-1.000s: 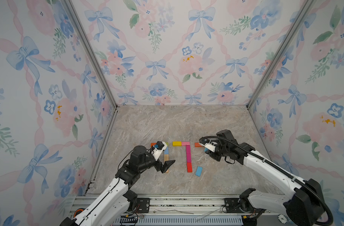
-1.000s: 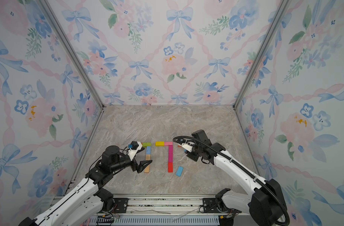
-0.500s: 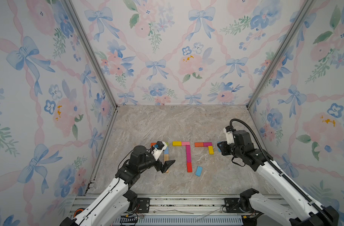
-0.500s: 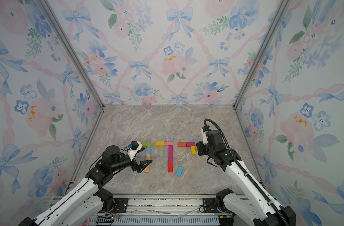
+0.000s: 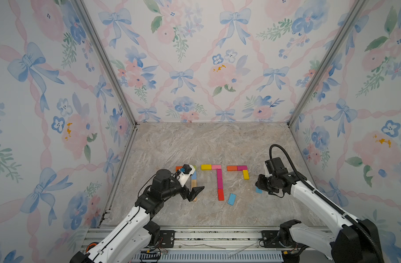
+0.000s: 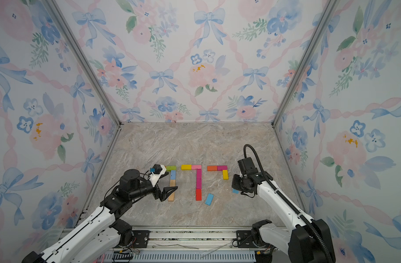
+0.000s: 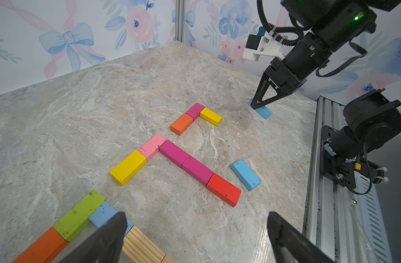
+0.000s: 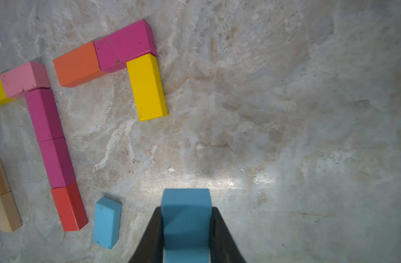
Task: Assemble the number 7 with building blocks
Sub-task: Assemble the building block at the center of the board.
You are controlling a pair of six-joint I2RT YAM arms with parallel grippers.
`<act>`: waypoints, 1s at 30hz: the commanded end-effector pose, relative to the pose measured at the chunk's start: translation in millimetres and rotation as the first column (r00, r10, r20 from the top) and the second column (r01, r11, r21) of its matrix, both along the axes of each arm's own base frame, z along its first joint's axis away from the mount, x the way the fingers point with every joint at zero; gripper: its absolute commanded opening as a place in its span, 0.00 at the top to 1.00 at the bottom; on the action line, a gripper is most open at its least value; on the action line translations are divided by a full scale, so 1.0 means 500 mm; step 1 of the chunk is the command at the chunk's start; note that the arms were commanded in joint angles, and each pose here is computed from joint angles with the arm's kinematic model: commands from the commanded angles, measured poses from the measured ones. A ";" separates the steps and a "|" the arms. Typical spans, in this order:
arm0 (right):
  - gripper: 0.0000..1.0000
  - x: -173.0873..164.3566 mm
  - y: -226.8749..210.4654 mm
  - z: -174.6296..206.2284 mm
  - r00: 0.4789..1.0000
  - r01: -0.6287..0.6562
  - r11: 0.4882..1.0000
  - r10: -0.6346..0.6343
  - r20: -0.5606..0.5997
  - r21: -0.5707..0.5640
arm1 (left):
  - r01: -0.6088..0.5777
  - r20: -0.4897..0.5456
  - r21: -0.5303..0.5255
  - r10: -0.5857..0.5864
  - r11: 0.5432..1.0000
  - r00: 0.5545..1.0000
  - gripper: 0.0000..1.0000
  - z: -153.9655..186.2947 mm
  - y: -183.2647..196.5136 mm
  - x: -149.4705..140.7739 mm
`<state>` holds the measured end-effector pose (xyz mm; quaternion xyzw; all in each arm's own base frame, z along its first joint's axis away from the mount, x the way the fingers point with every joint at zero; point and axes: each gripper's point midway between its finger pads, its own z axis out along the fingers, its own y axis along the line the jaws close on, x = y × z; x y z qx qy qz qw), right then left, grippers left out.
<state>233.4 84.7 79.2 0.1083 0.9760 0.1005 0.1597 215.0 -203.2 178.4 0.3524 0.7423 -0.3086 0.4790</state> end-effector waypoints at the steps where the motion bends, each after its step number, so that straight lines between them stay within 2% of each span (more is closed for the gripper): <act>1: 0.86 -0.021 0.008 -0.026 0.998 0.000 1.000 0.000 -0.062 -0.007 | 0.011 0.000 0.007 -0.011 1.000 1.000 0.02 -0.003 -0.003 -0.003; 10: 0.86 -0.023 0.025 -0.077 0.992 -0.063 0.992 0.050 -0.120 -0.108 | 0.014 -0.004 0.011 -0.014 1.000 1.000 0.02 -0.006 -0.004 -0.003; 30: 0.88 0.010 0.068 -0.122 0.968 -0.230 0.952 0.202 -0.148 -0.203 | 0.010 -0.010 0.017 -0.010 1.000 1.000 0.02 -0.010 -0.003 -0.002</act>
